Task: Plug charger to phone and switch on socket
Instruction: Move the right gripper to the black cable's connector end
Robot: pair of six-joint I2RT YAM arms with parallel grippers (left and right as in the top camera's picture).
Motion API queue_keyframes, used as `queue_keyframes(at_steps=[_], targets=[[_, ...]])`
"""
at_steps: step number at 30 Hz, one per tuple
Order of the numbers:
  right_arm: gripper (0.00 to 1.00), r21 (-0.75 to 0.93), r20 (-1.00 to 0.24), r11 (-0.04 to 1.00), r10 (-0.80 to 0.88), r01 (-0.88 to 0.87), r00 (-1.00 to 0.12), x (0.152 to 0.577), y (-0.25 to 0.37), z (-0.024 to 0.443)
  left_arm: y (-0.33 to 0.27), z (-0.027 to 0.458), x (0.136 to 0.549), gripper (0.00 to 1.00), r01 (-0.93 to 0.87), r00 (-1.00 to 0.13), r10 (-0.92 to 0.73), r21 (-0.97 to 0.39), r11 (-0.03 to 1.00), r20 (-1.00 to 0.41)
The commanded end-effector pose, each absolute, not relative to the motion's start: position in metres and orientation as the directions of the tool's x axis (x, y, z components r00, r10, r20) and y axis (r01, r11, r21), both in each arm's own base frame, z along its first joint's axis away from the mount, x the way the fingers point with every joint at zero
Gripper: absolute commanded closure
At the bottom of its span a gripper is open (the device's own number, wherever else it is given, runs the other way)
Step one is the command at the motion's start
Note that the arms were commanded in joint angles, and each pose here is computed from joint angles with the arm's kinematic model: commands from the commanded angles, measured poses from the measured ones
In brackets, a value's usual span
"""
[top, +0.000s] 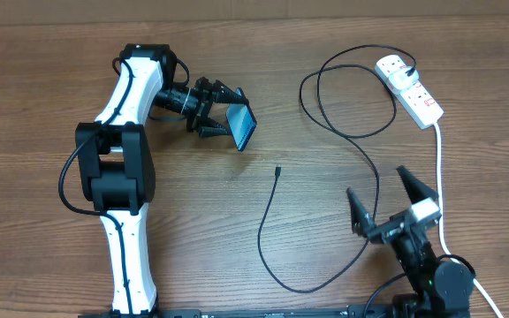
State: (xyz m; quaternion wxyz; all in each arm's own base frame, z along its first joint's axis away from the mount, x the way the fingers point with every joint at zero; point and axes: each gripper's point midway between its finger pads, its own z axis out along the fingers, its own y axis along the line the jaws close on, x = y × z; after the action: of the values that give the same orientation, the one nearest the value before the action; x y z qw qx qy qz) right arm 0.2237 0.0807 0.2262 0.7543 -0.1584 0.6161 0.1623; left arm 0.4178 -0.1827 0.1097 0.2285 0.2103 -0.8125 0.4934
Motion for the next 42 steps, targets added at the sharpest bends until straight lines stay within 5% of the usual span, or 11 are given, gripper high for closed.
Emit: queue_keyframes(at_steps=[1, 4, 9, 13, 20, 25, 29, 33, 37, 39, 42], targets=[[0.00, -0.161, -0.950, 0.752, 0.058, -0.640, 0.308, 0.191, 0.118, 0.247, -0.186, 0.119, 0.423, 0.41, -0.546, -0.825, -0.083, -0.751, 0.372, 0.559], [0.00, -0.167, -0.896, 0.755, 0.152, -0.634, 0.416, 0.176, 0.114, 0.286, -0.186, 0.119, 0.423, 0.41, -0.546, -0.825, -0.083, -0.750, 0.372, 0.559], [0.00, -0.111, -0.894, 0.806, 0.175, -0.582, 0.413, 0.175, 0.101, 0.327, -0.186, 0.119, 0.423, 0.41, -0.546, -0.825, -0.083, -0.750, 0.372, 0.560], [0.00, -0.055, -0.968, 0.827, 0.094, -0.560, 0.234, 0.193, 0.099, 0.351, -0.186, 0.119, 0.424, 0.41, -0.547, -0.825, -0.081, -0.752, 0.368, 0.560], [0.00, 0.209, -0.961, 0.793, 0.059, -0.572, -0.270, 0.251, 0.112, 0.328, -0.186, 0.120, 0.424, 0.42, -0.548, -0.824, -0.081, -0.752, 0.366, 0.561], [0.00, 0.486, -0.858, 0.458, 0.086, -0.745, -0.506, 0.255, 0.164, 0.315, -0.186, 0.120, 0.423, 0.42, -0.551, -0.822, -0.080, -0.751, 0.365, 0.564], [0.00, 0.556, -0.826, 0.193, 0.022, -0.808, -0.564, 0.245, 0.183, 0.310, -0.187, 0.121, 0.424, 0.41, -0.551, -0.822, -0.077, -0.753, 0.358, 0.565], [0.00, 0.685, -0.713, 0.293, 0.078, -0.667, -0.697, 0.272, 0.182, 0.289, -0.188, 0.124, 0.424, 0.41, -0.553, -0.821, -0.072, -0.759, 0.343, 0.566], [0.00, 0.669, -0.685, 0.522, 0.155, -0.529, -0.712, 0.303, 0.175, 0.265, -0.188, 0.124, 0.424, 0.41, -0.553, -0.821, -0.072, -0.759, 0.344, 0.566], [0.00, 0.655, -0.628, 0.681, 0.249, -0.328, -0.738, 0.322, 0.158, 0.245, -0.188, 0.124, 0.424, 0.42, -0.554, -0.821, -0.072, -0.758, 0.344, 0.567], [0.00, 0.593, -0.609, 0.780, 0.272, -0.201, -0.745, 0.327, 0.145, 0.232, -0.188, 0.124, 0.424, 0.42, -0.553, -0.821, -0.072, -0.759, 0.344, 0.566]])
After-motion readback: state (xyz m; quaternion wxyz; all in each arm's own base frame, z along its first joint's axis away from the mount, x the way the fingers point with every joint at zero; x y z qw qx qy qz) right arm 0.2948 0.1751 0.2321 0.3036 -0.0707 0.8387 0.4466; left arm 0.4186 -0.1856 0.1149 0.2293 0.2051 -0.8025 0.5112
